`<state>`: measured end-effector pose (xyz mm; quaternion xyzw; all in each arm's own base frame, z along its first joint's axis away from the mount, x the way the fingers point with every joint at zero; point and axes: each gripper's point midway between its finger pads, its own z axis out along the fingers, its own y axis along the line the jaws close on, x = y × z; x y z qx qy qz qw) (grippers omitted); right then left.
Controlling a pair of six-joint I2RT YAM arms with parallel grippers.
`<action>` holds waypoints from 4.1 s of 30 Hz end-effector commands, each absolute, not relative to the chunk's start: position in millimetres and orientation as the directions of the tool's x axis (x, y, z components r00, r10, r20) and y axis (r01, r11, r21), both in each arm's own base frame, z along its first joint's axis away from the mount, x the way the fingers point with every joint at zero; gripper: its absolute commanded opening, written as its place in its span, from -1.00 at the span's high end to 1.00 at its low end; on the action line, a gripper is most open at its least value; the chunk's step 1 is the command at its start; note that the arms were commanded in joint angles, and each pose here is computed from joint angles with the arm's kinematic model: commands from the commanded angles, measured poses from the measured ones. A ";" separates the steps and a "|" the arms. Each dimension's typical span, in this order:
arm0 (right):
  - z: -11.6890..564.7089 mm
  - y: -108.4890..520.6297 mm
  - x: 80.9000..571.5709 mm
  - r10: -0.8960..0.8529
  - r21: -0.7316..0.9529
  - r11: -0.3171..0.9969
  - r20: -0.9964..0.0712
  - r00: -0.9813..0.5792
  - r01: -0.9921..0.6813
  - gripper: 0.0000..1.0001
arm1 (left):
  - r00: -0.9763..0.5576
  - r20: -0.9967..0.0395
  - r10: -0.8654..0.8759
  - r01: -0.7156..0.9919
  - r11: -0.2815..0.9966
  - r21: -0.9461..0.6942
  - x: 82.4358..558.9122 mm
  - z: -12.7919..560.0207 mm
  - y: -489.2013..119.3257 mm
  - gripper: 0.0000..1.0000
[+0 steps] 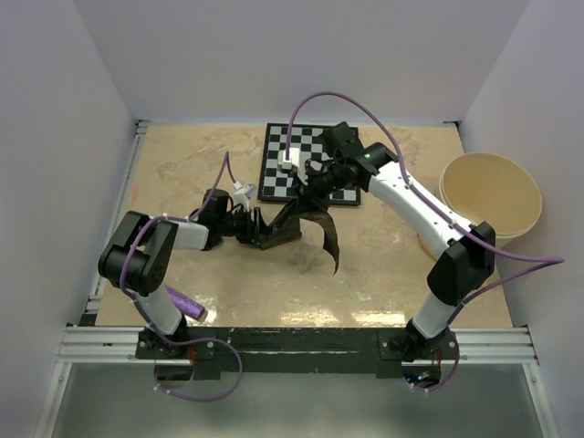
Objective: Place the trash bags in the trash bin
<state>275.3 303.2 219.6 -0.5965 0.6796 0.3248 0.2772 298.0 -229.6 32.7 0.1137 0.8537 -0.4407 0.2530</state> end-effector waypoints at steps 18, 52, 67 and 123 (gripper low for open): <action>262.3 315.9 283.2 -0.546 0.050 0.065 -0.834 -0.078 -0.997 1.00 | -0.866 -0.500 0.003 0.392 0.625 -0.676 295.2 15.6 -226.5 -0.05; 217.7 237.6 248.4 -0.717 -0.012 0.144 -0.690 -0.096 -0.989 1.00 | -0.795 -0.539 0.278 0.564 0.666 -0.488 269.6 -3.7 -248.1 0.03; 180.9 169.6 223.4 -0.873 -0.110 0.115 -0.485 -0.048 -0.987 0.82 | -0.805 -0.387 0.449 0.588 0.685 -0.430 249.9 -31.3 -251.8 0.49; 303.5 344.9 338.0 -0.131 0.096 0.010 -0.987 -0.097 -0.995 -0.56 | -0.233 -0.942 0.243 0.865 0.494 -0.087 328.2 284.7 -219.7 1.00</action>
